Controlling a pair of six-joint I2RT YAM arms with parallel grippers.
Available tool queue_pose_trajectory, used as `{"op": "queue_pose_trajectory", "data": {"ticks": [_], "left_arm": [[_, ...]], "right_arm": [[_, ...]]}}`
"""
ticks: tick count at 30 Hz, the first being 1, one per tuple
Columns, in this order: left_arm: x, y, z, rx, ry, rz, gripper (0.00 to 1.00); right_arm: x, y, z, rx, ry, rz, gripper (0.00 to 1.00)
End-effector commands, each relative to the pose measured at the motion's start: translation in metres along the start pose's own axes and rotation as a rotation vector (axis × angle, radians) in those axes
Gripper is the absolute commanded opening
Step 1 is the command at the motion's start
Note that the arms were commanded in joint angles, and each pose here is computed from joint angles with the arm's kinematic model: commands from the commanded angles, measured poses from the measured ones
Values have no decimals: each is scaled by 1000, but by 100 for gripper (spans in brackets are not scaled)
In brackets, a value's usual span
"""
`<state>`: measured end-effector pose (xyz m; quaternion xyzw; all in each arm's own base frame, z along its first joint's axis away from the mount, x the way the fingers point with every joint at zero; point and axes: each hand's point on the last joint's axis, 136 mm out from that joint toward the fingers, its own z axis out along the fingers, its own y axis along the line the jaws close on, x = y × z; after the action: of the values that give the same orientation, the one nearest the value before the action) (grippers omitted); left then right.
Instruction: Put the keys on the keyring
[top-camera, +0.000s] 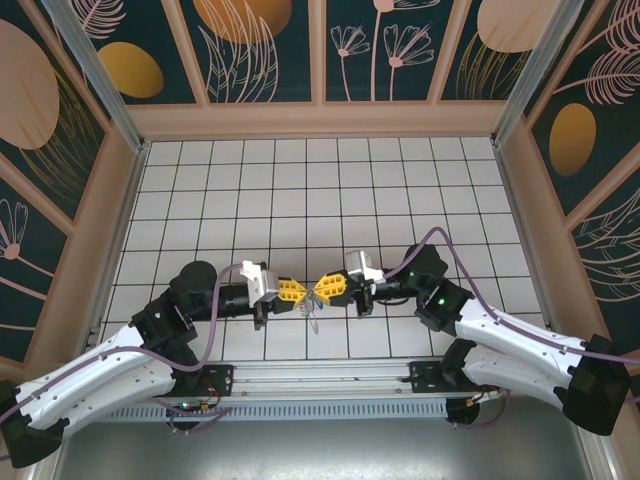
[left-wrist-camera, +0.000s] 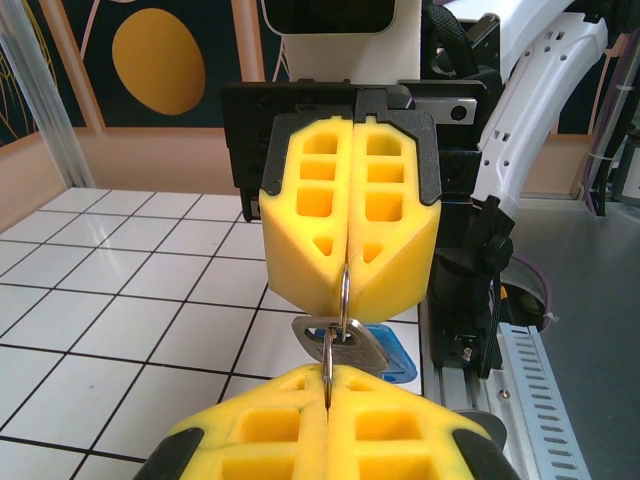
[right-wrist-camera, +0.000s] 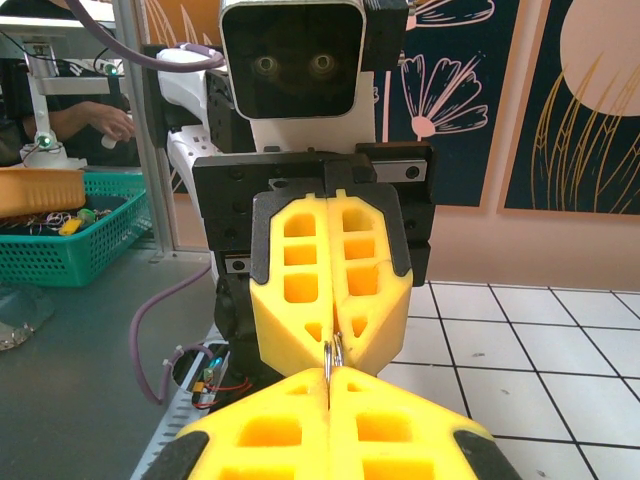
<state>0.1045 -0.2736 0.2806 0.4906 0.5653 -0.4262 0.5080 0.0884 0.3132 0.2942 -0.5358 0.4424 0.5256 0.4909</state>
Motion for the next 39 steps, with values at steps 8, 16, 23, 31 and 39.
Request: {"op": "queue_pose_trajectory", "data": {"ticks": [8,16,23,31,39], "left_arm": [[-26,-3,-5,10,-72,54,0],[-25,-3,-4,11,-70,53,0],[-25,-3,-4,12,-70,51,0],[-25,-3,-5,11,-71,52,0],[-25,-3,-4,13,-69,51,0]], "right_arm": [[-11,2,-6,18,-53,-38,0],[-12,3,-6,10,-64,-37,0],[-12,1,-6,27,-66,-42,0],[-14,-4,-6,50,-85,-46,0],[-10,-3,-3,31,-62,-39,0]]}}
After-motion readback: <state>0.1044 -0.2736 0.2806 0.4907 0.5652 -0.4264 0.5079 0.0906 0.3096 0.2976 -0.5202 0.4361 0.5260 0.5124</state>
